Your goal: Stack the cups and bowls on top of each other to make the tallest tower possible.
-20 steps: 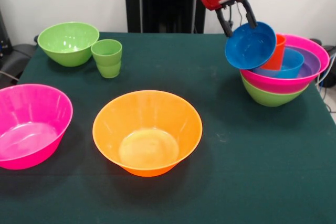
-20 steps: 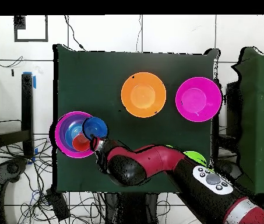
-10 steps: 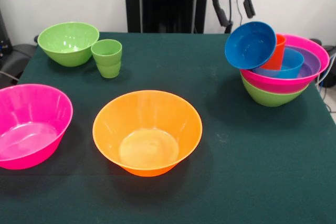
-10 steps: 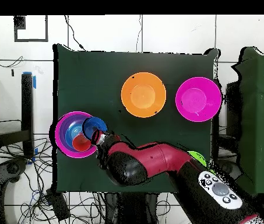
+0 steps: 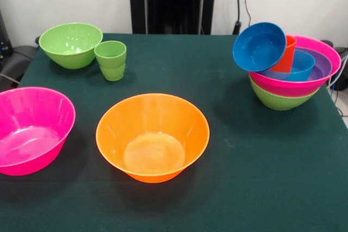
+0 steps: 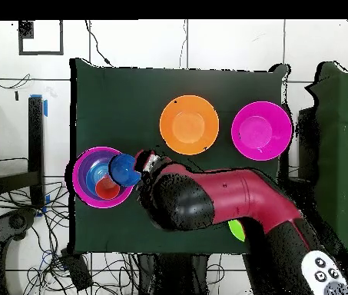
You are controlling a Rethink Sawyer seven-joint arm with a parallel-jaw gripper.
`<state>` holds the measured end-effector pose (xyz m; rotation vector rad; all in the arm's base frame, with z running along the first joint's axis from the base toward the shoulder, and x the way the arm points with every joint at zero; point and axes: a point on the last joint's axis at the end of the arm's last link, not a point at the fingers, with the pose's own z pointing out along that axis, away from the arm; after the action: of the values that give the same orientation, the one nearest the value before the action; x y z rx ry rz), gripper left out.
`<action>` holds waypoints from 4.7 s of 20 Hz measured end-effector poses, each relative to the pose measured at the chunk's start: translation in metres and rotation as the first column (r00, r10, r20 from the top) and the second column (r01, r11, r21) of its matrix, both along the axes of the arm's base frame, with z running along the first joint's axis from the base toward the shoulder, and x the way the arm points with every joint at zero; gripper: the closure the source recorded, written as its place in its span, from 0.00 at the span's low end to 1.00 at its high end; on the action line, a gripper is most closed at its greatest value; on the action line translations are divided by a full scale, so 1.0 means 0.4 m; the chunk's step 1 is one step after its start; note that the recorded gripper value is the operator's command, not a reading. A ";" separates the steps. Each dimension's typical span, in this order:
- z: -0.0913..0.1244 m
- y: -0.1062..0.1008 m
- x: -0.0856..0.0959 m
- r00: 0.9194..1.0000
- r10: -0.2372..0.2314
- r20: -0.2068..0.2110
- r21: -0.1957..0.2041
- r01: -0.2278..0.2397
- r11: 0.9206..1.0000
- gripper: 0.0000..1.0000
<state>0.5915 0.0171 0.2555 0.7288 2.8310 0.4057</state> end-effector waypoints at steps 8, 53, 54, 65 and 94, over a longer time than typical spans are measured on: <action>0.143 -0.043 0.097 0.998 0.017 0.064 -0.084 -0.012 0.996 0.00; -0.162 0.052 -0.001 0.980 0.143 -0.138 0.381 -0.081 0.921 0.00; -0.167 0.064 -0.004 0.979 0.148 -0.138 0.387 -0.085 0.918 0.00; -0.224 0.134 -0.015 0.980 0.155 -0.126 0.408 -0.091 0.908 0.00; -0.371 0.118 -0.112 0.968 0.116 -0.224 0.355 -0.030 0.934 0.00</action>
<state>0.5467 0.0642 0.1073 0.7835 3.0582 0.9115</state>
